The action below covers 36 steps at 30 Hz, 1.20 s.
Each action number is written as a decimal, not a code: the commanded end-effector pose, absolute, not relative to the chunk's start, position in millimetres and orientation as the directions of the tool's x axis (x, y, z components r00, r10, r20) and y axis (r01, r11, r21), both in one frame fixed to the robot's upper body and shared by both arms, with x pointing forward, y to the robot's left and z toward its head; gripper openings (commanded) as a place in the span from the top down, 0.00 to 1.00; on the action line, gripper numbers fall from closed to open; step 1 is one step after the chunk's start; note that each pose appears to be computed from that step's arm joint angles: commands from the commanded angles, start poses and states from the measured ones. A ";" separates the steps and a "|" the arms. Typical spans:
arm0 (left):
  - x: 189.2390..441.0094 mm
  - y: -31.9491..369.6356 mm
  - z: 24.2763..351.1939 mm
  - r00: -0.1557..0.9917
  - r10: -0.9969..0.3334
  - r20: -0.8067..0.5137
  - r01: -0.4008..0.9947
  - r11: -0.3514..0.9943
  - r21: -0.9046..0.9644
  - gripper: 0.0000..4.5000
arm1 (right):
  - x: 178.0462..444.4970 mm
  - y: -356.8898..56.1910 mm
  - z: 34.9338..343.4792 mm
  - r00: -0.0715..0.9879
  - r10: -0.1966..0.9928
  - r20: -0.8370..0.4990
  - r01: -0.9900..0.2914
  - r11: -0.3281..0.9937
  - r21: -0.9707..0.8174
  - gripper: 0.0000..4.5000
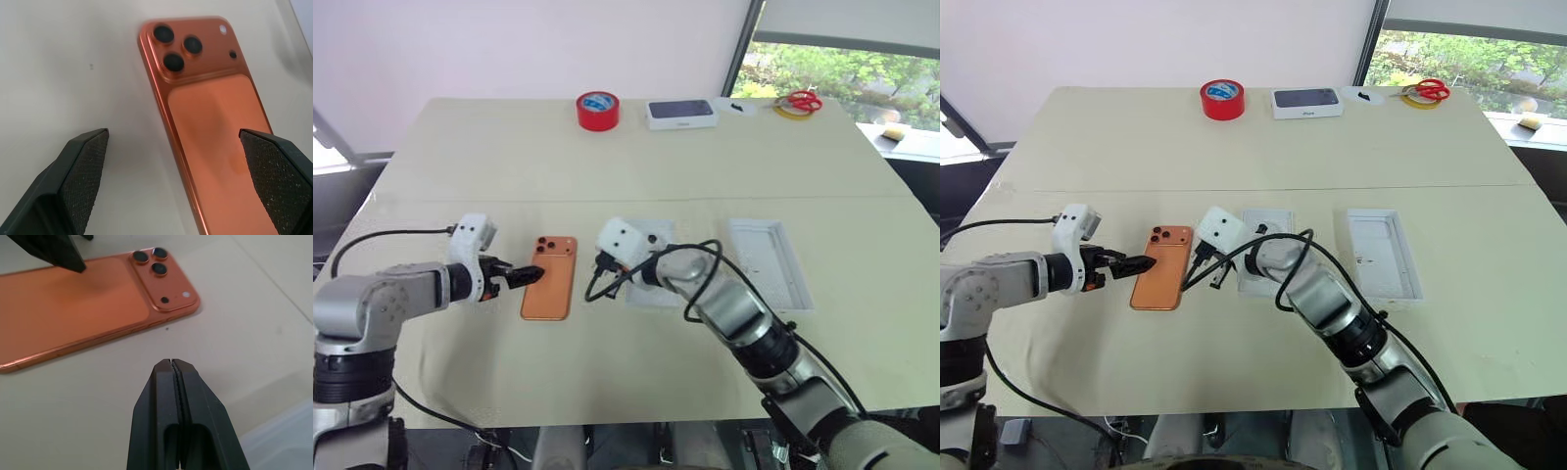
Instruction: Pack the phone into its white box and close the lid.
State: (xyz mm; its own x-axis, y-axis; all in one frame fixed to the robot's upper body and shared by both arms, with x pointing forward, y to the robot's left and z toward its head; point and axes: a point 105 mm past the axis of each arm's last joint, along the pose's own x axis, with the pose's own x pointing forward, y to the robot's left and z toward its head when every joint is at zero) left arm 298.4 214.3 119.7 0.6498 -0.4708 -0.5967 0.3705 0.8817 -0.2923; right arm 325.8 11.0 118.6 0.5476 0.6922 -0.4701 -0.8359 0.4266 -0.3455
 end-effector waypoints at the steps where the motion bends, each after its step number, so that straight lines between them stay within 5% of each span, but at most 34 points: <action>1: 281.5 197.5 111.3 0.551 -0.540 -0.636 0.395 0.840 -0.371 0.00 | 323.3 23.1 116.6 0.506 0.713 -0.486 -0.859 0.369 -0.354 1.00; 17: 263.3 132.1 103.8 0.425 -0.756 -0.497 0.468 0.654 -0.595 0.00 | 319.8 27.1 103.0 0.442 0.708 -0.550 -0.893 0.289 -0.346 1.00; 36: 293.1 129.5 107.3 0.539 -0.719 -0.439 0.295 0.650 -0.700 0.00 | 314.3 23.8 98.2 0.453 0.703 -0.549 -0.890 0.316 -0.330 1.00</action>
